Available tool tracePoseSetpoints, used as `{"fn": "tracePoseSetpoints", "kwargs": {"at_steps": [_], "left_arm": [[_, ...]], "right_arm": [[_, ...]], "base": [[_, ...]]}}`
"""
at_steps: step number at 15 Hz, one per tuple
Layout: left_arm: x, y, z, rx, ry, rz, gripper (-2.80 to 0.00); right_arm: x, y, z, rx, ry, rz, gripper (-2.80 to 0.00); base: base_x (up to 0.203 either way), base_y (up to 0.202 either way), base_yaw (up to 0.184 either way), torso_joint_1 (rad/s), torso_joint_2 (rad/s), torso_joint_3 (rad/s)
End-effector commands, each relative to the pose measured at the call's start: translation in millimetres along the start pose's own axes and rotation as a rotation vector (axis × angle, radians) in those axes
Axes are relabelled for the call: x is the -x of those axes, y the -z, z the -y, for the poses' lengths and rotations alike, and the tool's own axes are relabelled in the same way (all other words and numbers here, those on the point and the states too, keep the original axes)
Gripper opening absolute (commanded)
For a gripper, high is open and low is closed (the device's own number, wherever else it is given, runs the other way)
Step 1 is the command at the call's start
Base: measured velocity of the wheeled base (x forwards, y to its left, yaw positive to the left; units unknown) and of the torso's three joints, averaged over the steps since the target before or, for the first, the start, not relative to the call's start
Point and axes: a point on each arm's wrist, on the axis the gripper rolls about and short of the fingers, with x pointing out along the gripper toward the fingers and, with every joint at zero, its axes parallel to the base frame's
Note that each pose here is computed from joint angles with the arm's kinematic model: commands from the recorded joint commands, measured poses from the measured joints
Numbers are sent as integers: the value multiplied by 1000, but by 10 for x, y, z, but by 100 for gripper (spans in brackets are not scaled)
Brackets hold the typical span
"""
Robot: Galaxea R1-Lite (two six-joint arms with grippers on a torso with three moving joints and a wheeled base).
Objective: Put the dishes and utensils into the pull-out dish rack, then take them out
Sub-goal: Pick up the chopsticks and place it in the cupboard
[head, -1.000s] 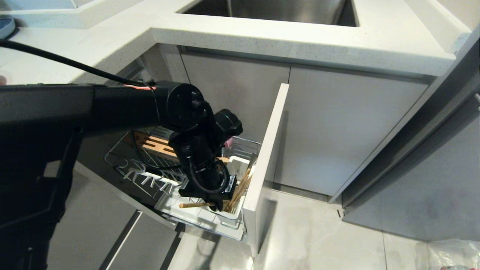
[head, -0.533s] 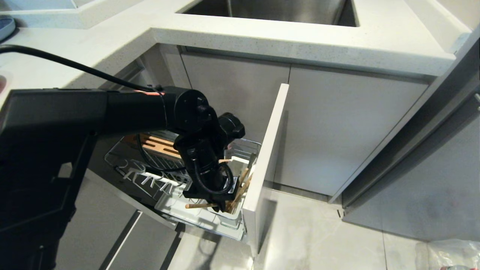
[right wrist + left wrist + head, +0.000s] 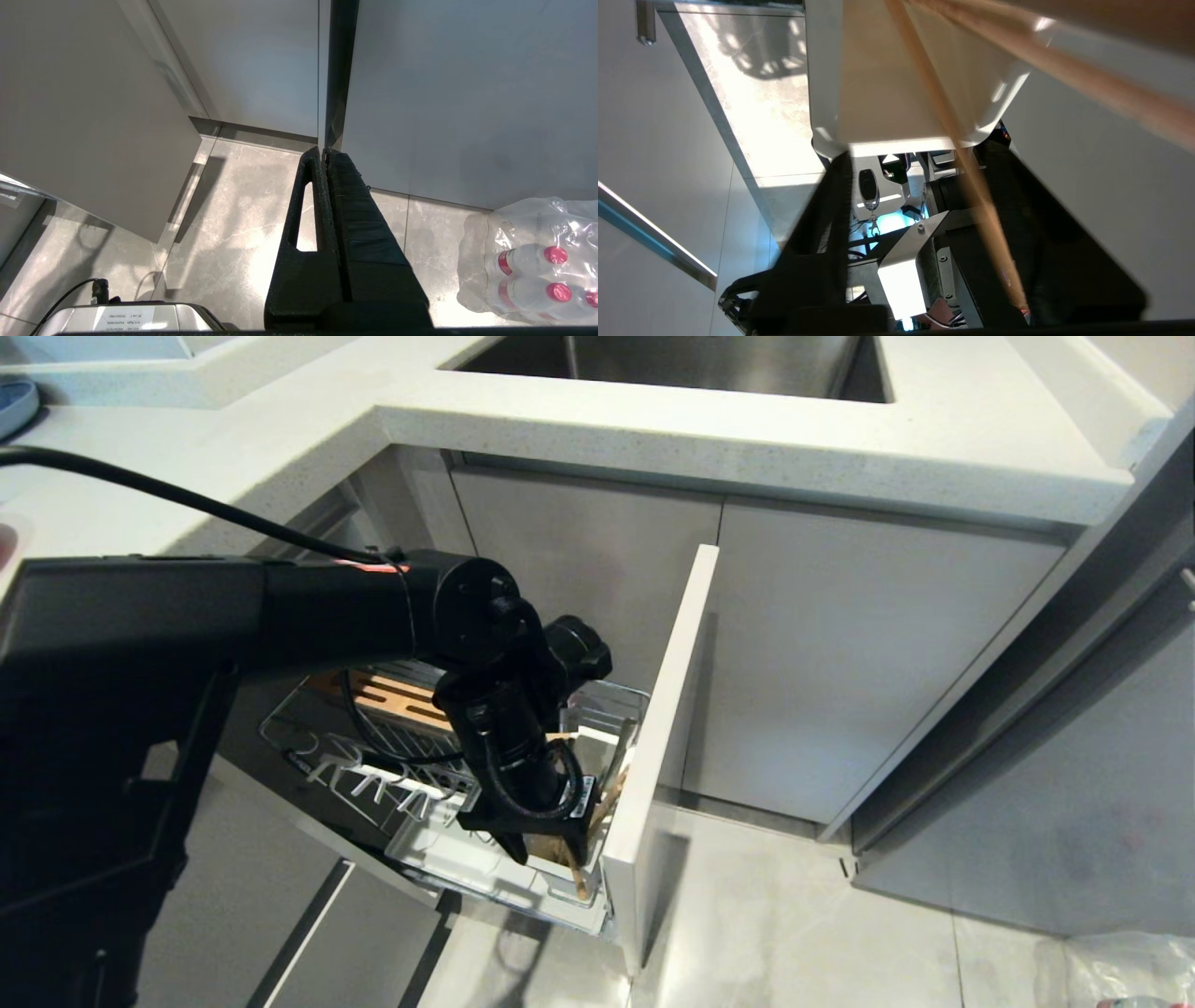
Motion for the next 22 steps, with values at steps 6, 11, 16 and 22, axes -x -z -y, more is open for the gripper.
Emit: {"fn": "tracePoseSetpoints", "kwargs": {"at_steps": [6, 11, 16, 22], "left_arm": [[57, 23, -9, 2, 1, 9, 0], [418, 153, -68, 3, 36, 91, 0], [913, 400, -169, 2, 86, 209, 0], [1422, 748, -327, 8, 111, 352, -280]], "right_arm": [[-1, 4, 0, 0, 0, -1, -280], [-1, 4, 0, -1, 0, -1, -280], [-1, 4, 0, 0, 0, -1, -280], [-1, 4, 0, -1, 0, -1, -280]], "base": [[0, 0, 0, 0, 0, 0], [0, 0, 0, 0, 0, 0], [0, 0, 0, 0, 0, 0], [0, 0, 0, 0, 0, 0]]}}
